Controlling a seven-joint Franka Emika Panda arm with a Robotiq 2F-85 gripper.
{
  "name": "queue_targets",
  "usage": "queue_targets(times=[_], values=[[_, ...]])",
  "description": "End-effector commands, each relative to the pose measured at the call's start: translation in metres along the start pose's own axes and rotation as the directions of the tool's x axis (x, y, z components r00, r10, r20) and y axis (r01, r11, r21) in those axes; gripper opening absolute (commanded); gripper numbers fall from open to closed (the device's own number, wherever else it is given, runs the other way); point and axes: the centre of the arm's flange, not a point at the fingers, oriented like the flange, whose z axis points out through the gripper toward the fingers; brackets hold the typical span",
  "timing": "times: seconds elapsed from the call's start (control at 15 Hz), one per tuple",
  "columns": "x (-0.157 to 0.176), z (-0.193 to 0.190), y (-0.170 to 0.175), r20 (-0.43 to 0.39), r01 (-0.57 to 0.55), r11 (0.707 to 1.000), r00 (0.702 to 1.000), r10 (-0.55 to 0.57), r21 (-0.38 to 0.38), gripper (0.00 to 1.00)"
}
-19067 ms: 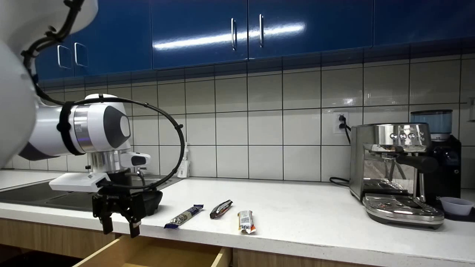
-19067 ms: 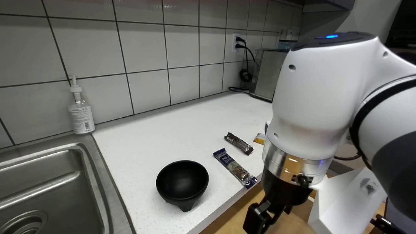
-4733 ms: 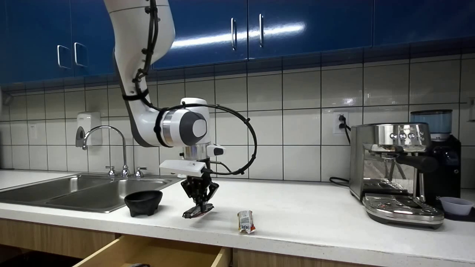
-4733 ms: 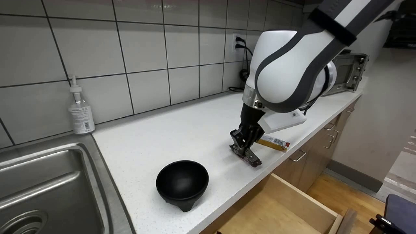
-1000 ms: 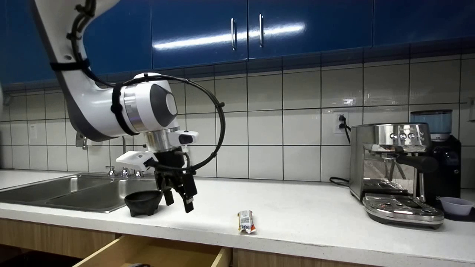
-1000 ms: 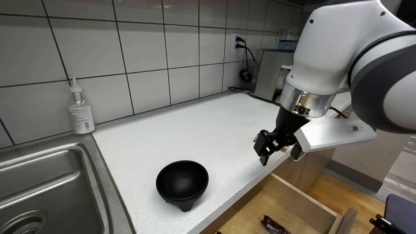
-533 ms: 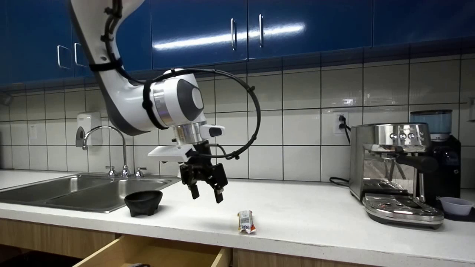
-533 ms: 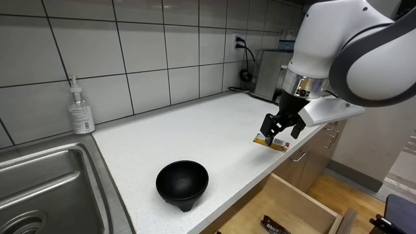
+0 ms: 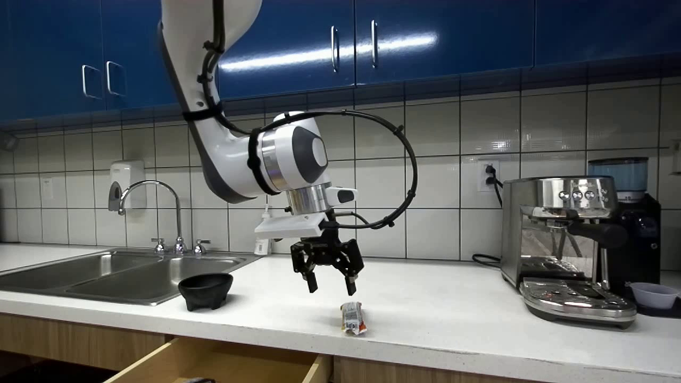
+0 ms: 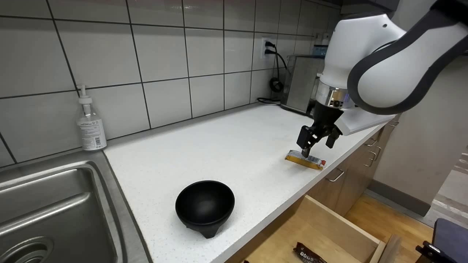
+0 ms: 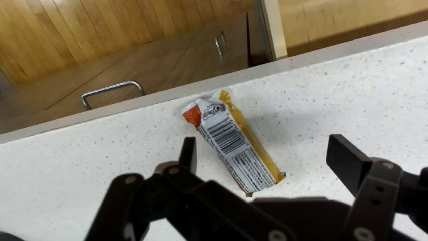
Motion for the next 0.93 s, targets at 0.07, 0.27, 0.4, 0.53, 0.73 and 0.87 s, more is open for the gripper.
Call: queue_targets(times=[0.07,0.27,0.4,0.53,0.73,0.87], values=[[0.033,0.023,0.020,0.008,0.044,0.999,0.999,-0.044,0.020,1.00],[0.046,0.037,0.023,0.021,0.049,0.998,0.999,-0.050,0.033,1.00],[0.055,0.046,0.023,0.031,0.057,0.997,0.998,-0.059,0.047,1.00],[0.061,0.053,0.024,0.038,0.073,0.995,0.996,-0.075,0.061,1.00],[0.070,0.065,0.019,0.054,0.109,0.992,0.992,-0.113,0.065,1.00],[0.074,0.072,0.016,0.063,0.135,0.989,0.988,-0.139,0.063,1.00]])
